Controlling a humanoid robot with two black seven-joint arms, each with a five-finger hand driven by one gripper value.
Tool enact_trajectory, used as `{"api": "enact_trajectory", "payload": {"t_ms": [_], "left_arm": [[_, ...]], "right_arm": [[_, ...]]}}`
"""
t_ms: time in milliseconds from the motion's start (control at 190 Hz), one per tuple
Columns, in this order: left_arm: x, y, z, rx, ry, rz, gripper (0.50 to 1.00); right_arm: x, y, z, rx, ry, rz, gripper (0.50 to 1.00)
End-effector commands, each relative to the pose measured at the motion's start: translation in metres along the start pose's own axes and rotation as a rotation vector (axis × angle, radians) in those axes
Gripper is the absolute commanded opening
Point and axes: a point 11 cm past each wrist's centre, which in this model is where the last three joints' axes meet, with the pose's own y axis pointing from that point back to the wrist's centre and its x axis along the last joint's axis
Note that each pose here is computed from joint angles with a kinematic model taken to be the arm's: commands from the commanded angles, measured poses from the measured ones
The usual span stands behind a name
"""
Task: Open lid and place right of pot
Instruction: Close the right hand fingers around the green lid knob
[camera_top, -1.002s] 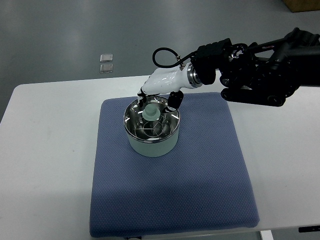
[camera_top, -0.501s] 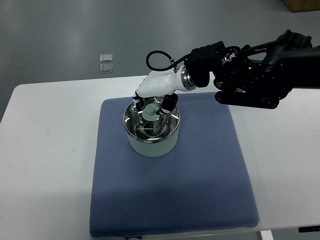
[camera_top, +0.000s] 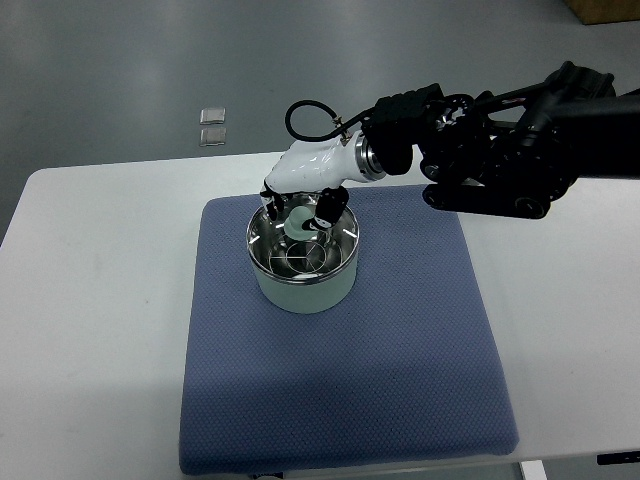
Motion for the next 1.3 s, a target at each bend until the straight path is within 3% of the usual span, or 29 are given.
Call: {"api": "enact_trajectory", "payload": {"t_ms": [0,411,1292], "left_arm": [[0.000,0.000,0.000,0.000,0.000,0.000,1.000],[0.000,0.000,0.000,0.000,0.000,0.000,1.000],[0.000,0.000,0.000,0.000,0.000,0.000,1.000]], "right_arm": [[0.000,0.000,0.000,0.000,0.001,-0.001,0.662],[-0.016,0.001,0.012,-0.032,0.013,-0.038,0.666],[-0.014,0.001,0.007,-0.016,0.011,-0.041,0.666]]}}
